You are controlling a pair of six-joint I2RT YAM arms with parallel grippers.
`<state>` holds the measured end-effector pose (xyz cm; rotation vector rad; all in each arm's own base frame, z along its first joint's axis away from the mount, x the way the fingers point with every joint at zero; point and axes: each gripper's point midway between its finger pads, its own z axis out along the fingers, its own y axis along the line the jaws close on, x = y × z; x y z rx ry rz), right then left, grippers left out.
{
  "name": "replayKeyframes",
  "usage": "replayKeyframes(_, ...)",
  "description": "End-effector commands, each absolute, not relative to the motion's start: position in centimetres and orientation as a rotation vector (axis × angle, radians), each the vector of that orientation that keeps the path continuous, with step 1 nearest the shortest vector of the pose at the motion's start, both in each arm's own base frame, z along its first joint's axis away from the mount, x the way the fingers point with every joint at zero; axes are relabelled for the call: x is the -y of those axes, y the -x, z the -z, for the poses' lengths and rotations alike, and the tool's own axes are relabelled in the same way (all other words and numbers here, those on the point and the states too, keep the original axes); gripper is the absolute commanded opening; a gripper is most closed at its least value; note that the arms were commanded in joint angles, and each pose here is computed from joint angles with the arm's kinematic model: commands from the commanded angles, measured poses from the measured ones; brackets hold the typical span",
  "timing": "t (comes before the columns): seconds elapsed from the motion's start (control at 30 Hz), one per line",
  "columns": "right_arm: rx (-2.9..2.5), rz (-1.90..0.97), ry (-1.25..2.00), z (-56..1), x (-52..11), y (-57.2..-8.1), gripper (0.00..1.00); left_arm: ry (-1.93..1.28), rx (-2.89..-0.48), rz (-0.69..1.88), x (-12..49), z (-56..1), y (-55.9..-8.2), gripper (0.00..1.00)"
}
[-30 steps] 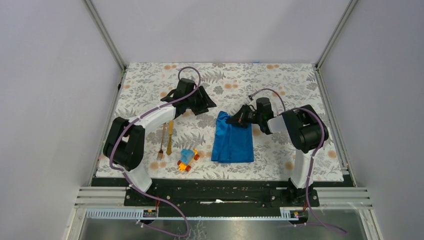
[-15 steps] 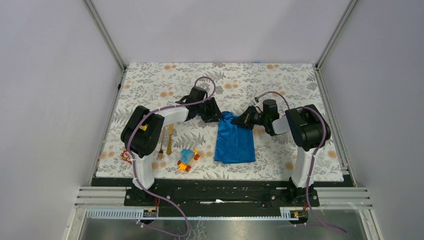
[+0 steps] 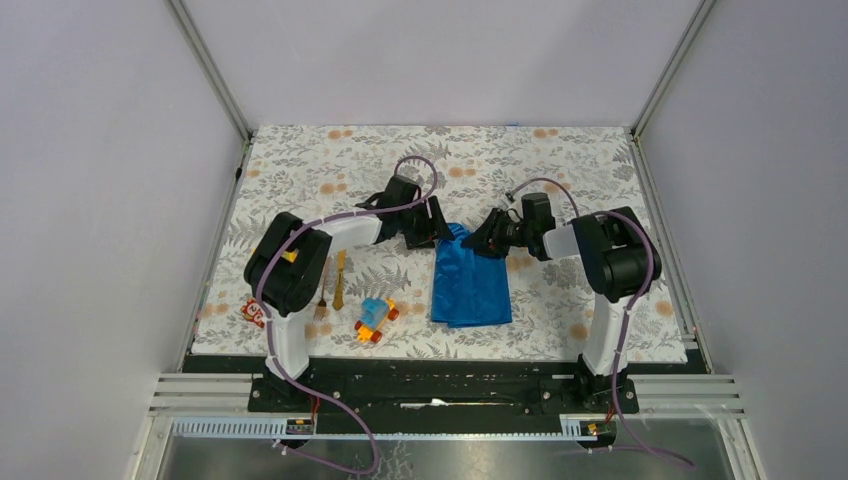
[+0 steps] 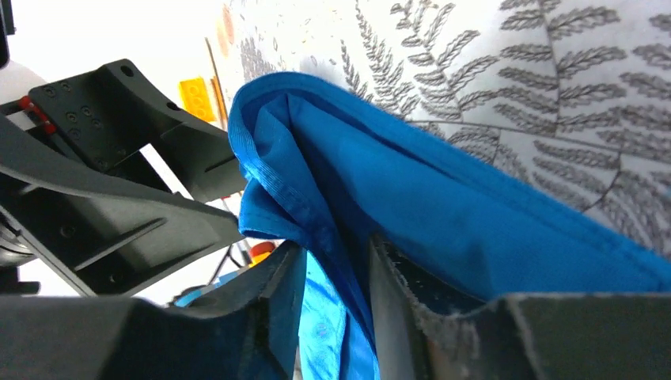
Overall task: Fold the napkin into a case and place the utensils inside
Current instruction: Fold the lower triangle-folded napkin at the center of the board, then smooth out the 2/3-rectangle-folded napkin at the center of the board.
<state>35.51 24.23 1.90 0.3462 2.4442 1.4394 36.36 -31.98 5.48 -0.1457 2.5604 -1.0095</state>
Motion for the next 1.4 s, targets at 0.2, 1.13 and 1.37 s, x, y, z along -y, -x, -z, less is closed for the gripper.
replayKeyframes(0.2, -2.583, -1.038, -0.174, -5.0, -20.4, -32.6, 0.57, -0.133, -2.553, 0.665, 30.7, -10.0, -30.2, 0.70)
replayKeyframes(1.13, -2.704, -1.352, 0.094, -2.8, -23.0, -18.9, 0.25, -0.382, -2.761, 0.348, 33.3, -4.2, -17.3, 0.42)
replayKeyframes(1.37, -2.716, -1.339, 0.089, -2.1, -22.8, -18.7, 0.24, -0.385, -2.776, 0.330, 33.3, -3.0, -17.2, 0.40)
